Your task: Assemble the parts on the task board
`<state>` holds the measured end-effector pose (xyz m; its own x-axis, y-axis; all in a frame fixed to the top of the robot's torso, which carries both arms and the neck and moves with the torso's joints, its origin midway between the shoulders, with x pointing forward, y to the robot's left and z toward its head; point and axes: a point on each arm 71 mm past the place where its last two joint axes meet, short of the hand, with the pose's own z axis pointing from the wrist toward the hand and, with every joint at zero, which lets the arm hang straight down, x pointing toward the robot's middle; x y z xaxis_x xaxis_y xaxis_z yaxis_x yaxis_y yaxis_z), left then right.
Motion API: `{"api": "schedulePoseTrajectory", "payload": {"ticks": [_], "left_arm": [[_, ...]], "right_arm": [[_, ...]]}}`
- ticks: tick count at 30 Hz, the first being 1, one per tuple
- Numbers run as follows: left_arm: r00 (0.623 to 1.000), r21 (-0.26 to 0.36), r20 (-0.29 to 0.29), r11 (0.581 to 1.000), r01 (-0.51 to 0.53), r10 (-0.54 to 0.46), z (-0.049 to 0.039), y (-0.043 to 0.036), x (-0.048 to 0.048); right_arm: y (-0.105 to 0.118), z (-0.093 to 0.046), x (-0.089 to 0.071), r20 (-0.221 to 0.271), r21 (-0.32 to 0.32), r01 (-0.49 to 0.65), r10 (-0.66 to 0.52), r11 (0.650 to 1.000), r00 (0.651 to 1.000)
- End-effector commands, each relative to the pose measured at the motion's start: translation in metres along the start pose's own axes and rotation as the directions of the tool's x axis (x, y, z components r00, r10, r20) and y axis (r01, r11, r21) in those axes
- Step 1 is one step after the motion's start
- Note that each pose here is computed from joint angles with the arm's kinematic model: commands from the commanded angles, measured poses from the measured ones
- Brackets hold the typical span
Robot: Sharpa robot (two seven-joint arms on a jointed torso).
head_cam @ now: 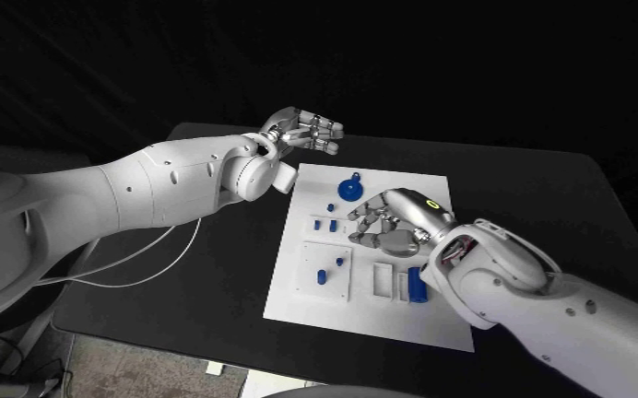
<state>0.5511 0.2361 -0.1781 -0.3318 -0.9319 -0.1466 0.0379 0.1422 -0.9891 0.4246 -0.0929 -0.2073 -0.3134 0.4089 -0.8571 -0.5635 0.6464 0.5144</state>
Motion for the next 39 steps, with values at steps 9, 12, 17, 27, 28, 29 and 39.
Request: {"api": "schedulePoseTrajectory", "payload": {"ticks": [9,12,17,27,28,29,39], "left_arm": [[1.0,-0.003,-0.006,1.0,0.003,-0.003,-0.0034,0.0093,-0.0025],[1.0,-0.008,-0.002,1.0,0.003,-0.003,-0.0046,0.0128,-0.003],[1.0,-0.009,0.004,1.0,0.001,-0.001,-0.0064,0.0161,-0.004],[1.0,0.011,-0.011,1.0,-0.008,0.008,-0.0102,0.0178,-0.0049],[1.0,0.013,-0.014,1.0,-0.009,0.009,-0.0104,0.0177,-0.0048],[1.0,0.016,-0.017,1.0,-0.009,0.009,-0.0106,0.0176,-0.0045],[0.999,0.02,-0.032,0.999,-0.028,0.029,-0.0112,0.0172,-0.0019]], "right_arm": [[-0.069,-0.042,-0.031,-0.189,0.312,-0.259,0.327,0.914,0.926],[-0.083,-0.053,-0.033,-0.236,0.404,-0.232,0.346,0.885,0.908],[-0.1,-0.069,-0.033,-0.273,0.548,-0.188,0.387,0.815,0.881],[-0.11,-0.084,-0.026,-0.29,0.714,-0.121,0.448,0.69,0.846],[-0.11,-0.085,-0.024,-0.29,0.721,-0.115,0.449,0.683,0.845],[-0.11,-0.085,-0.023,-0.29,0.728,-0.111,0.45,0.677,0.845],[-0.105,-0.079,-0.005,-0.308,0.751,-0.075,0.448,0.656,0.839]]}}
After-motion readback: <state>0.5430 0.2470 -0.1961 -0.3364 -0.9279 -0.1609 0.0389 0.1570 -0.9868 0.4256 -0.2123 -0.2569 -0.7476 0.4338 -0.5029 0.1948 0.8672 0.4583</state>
